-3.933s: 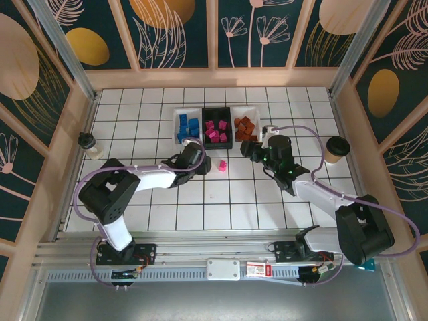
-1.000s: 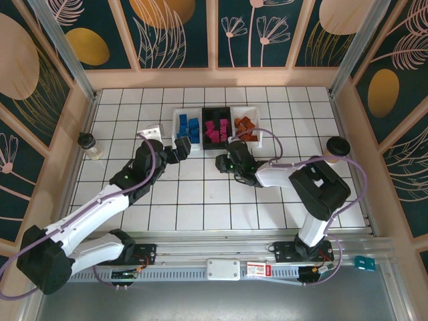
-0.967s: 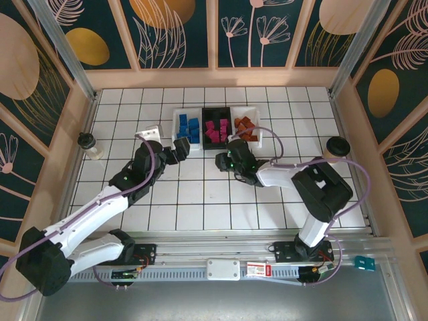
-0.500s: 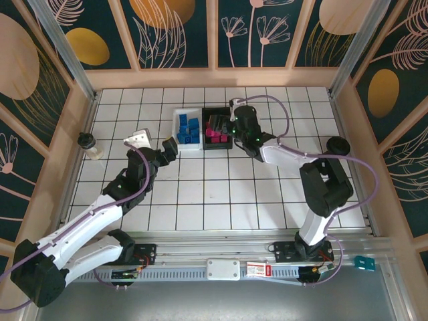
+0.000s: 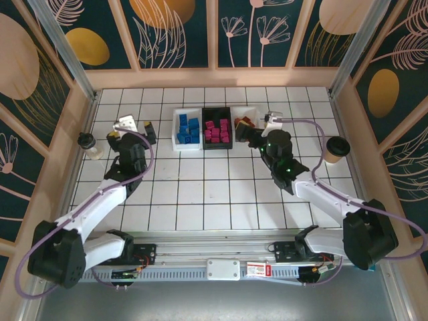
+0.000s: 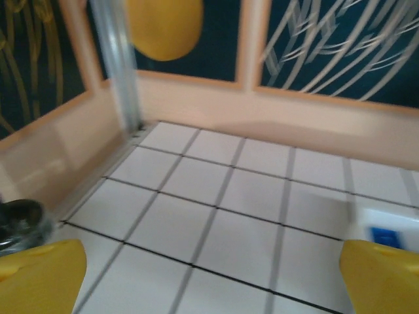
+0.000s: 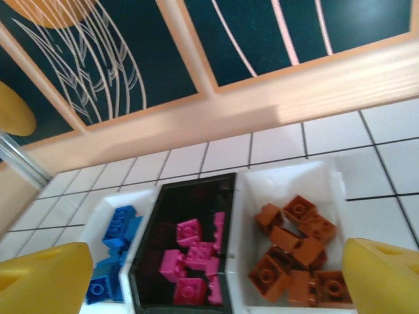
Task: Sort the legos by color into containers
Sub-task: Reset both arms
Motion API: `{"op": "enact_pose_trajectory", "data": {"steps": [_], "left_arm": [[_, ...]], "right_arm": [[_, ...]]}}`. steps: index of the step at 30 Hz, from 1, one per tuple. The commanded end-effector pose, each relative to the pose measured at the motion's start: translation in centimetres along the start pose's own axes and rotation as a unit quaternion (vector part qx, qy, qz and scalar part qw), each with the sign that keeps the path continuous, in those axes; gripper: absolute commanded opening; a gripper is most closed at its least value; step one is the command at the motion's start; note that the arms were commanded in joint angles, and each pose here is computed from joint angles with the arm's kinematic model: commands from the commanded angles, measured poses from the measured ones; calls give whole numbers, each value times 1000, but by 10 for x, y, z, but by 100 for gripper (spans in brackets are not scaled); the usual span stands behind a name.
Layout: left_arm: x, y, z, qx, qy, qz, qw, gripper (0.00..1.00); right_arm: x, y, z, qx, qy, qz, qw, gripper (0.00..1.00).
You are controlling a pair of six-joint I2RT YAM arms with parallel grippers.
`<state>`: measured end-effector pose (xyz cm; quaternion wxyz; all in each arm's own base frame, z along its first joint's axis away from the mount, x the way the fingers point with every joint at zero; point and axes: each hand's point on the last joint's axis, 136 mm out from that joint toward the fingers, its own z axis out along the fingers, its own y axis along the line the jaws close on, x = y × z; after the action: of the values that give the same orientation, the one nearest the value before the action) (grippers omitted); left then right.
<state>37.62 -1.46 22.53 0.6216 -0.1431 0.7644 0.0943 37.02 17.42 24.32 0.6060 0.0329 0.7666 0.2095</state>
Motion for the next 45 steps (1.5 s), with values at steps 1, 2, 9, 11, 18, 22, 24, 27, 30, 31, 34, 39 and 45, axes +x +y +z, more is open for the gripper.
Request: {"op": "enact_pose_trajectory", "data": {"steps": [1, 2, 9, 11, 18, 22, 24, 27, 30, 31, 34, 39, 45], "left_arm": [[18, 25, 17, -31, -22, 32, 999, 99], [24, 29, 19, -33, -29, 34, 998, 98], [52, 27, 18, 8, -68, 53, 996, 98], [67, 22, 19, 28, -61, 62, 996, 98], [75, 26, 30, 59, -49, 39, 996, 99], [80, 24, 43, 75, -22, 33, 996, 99], [78, 27, 37, 76, -37, 28, 996, 99], [83, 26, 6, 127, -91, 28, 987, 98], [84, 36, 28, 80, -56, 9, 995, 99], [82, 40, 28, 74, -62, -1, 995, 99], [80, 62, 27, 14, -70, -30, 997, 99], [81, 62, 27, 14, -68, -28, 997, 99], [81, 63, 28, 14, -68, -27, 997, 99]], "right_arm": [[-7, -30, -10, 56, -19, 12, 998, 99], [-8, -34, -12, 62, -21, 13, 998, 99], [-20, -82, -23, 137, -44, 10, 990, 99], [-27, -107, -29, 170, -56, 14, 984, 99], [-33, -192, -55, 262, -96, -59, 958, 99], [-18, -218, -54, 254, -92, -78, 960, 99], [-4, -226, -45, 239, -66, -73, 966, 99], [17, -226, -37, 211, -55, -74, 973, 99], [24, -222, -39, 186, -81, -74, 976, 99], [26, -220, -38, 174, -87, -76, 978, 99], [36, -221, -31, 165, -82, -86, 979, 99], [49, -211, -27, 131, -75, -105, 983, 99], [47, -209, -33, 152, -90, -115, 978, 99]]}}
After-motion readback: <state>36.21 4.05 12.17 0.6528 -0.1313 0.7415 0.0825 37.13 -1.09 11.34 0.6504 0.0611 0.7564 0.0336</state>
